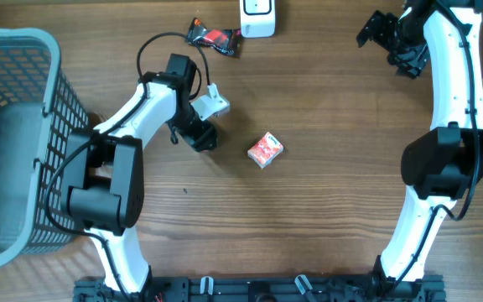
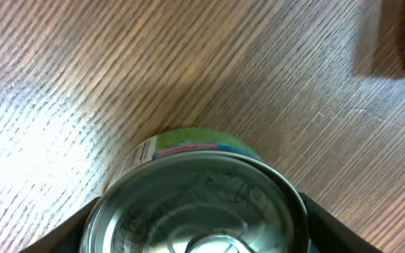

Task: Scan the item barcode

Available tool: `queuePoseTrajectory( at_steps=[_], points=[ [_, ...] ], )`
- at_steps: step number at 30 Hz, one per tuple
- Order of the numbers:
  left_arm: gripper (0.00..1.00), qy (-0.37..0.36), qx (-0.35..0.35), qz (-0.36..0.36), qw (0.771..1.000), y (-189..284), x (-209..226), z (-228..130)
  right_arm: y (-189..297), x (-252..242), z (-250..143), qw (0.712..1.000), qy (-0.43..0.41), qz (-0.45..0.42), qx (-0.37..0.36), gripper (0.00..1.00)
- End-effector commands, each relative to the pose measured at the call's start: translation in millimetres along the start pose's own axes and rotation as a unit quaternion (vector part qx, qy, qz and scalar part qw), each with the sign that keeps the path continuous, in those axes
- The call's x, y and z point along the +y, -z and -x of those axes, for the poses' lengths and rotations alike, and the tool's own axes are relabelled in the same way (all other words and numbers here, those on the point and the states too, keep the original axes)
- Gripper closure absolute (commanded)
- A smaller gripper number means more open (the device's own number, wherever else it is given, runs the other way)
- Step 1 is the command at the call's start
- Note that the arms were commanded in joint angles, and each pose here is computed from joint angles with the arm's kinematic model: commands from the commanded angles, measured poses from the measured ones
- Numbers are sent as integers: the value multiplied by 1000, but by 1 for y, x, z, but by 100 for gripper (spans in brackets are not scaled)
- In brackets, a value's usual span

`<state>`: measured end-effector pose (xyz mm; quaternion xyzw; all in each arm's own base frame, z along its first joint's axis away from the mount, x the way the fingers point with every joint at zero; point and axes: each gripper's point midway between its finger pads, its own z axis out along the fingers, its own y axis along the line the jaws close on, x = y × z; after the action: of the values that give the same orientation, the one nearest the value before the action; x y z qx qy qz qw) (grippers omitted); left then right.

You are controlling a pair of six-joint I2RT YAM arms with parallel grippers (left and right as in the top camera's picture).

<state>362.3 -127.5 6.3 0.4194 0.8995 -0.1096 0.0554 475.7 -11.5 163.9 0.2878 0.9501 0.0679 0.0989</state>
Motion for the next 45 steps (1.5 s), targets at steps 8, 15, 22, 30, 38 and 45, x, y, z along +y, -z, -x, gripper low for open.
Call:
queuePoseTrajectory(
  at_steps=[8,15,22,30,38,45],
  points=[
    [34,0,57,66,996,-11,27,-21,10,2,6,1000,12,2,-19,0],
    [30,-25,37,139,989,-7,57,-5,10,2,6,1000,12,2,-20,0],
    [14,-117,46,133,983,-8,50,1,10,4,9,1000,12,6,-26,0],
    [4,-154,18,85,984,-18,13,21,11,4,10,999,13,7,-29,0],
    [0,-97,-4,114,989,-19,14,39,10,4,10,999,13,6,-28,0],
    [0,102,-60,207,971,4,58,54,9,3,9,999,24,4,-26,0]
  ],
)
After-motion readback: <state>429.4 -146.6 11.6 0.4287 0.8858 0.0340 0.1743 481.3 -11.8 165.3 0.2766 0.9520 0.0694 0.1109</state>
